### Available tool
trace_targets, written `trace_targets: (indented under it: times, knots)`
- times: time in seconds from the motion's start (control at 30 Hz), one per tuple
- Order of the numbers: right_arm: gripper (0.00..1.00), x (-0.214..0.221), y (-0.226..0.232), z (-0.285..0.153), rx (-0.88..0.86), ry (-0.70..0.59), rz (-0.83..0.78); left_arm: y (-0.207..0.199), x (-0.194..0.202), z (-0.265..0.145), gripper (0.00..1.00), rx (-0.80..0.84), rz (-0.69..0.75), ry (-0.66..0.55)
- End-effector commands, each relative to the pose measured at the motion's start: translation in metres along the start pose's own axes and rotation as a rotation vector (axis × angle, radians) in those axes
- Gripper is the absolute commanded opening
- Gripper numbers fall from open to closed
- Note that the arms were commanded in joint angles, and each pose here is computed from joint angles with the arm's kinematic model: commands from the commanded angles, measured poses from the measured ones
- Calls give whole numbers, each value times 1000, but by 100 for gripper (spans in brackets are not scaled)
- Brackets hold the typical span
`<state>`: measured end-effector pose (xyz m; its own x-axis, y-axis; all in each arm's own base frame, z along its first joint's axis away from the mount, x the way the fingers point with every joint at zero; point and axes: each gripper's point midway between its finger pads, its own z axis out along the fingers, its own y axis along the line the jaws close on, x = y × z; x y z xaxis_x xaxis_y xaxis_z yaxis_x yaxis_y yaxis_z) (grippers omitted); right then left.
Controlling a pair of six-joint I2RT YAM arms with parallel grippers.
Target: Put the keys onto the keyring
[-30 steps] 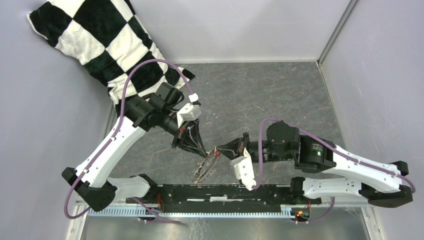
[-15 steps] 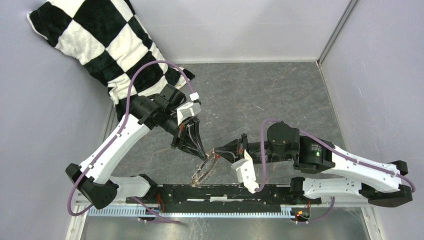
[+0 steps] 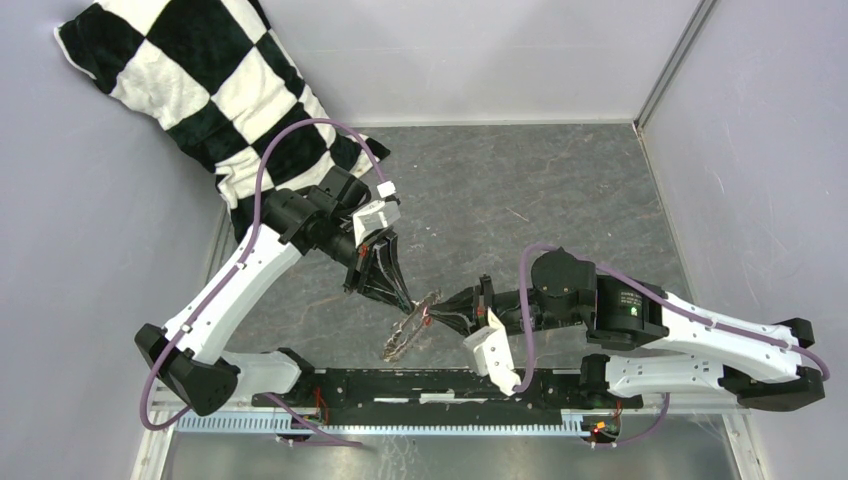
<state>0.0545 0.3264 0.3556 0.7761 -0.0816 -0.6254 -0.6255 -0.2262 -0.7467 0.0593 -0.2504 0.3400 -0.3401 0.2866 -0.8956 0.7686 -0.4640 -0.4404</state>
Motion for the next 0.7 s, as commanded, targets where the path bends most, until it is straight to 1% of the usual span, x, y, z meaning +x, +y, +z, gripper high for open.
trace_targets:
  times: [0.0, 0.67]
  knots:
    - [1, -12, -9, -2, 34, -38, -34, -18, -19, 1, 2, 90, 47, -87]
    - [1, -7, -16, 1, 64, -16, -35, -15, -17, 1, 2, 60, 64, -60]
